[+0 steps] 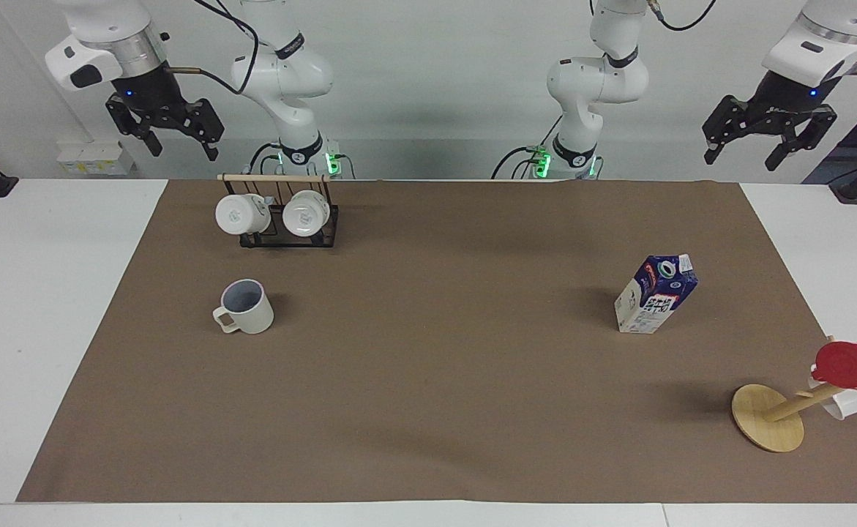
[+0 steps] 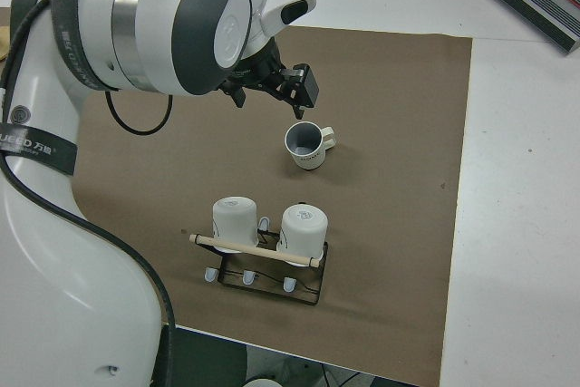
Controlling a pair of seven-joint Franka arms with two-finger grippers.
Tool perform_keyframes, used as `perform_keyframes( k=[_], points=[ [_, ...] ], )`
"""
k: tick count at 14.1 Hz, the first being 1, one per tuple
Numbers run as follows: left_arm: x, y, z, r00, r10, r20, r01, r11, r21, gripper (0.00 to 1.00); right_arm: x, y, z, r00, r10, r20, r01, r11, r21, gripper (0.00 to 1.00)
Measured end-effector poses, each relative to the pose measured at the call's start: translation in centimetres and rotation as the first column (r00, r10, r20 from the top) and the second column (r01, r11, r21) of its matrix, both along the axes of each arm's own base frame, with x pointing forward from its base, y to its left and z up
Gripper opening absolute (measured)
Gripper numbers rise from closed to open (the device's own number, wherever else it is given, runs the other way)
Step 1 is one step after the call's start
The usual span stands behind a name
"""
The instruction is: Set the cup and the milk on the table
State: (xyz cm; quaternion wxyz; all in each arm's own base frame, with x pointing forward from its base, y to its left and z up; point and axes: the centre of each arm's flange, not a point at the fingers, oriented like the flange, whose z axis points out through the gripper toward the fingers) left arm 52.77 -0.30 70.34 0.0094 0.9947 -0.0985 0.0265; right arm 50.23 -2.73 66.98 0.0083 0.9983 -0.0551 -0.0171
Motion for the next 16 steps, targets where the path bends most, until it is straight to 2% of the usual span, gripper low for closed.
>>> perform_keyframes(
  k=[5,8,10,12,16],
  points=[
    [0.0,0.0,0.0,1.0,0.0,0.0,0.0,1.0,0.0,1.0,-0.1,-0.1,-0.2,1.0,-0.002,-0.003,0.002,1.0,0.0,1.0],
    [0.0,0.0,0.0,1.0,0.0,0.0,0.0,1.0,0.0,1.0,0.5,-0.1,-0.9,1.0,-0.006,0.023,0.006,1.0,-0.001,1.0],
    [0.0,0.0,0.0,1.0,0.0,0.0,0.0,1.0,0.0,1.0,1.7,0.0,-3.0,0.997,-0.027,0.069,0.027,1.0,-0.002,1.0],
    [0.0,0.0,0.0,1.0,0.0,0.0,0.0,1.0,0.0,1.0,3.5,1.1,-6.8,0.994,-0.035,0.099,0.035,0.999,-0.003,1.0],
    [0.0,0.0,0.0,1.0,0.0,0.0,0.0,1.0,0.0,1.0,7.7,5.7,-14.6,0.994,-0.036,0.098,0.037,0.999,-0.006,1.0]
  ],
)
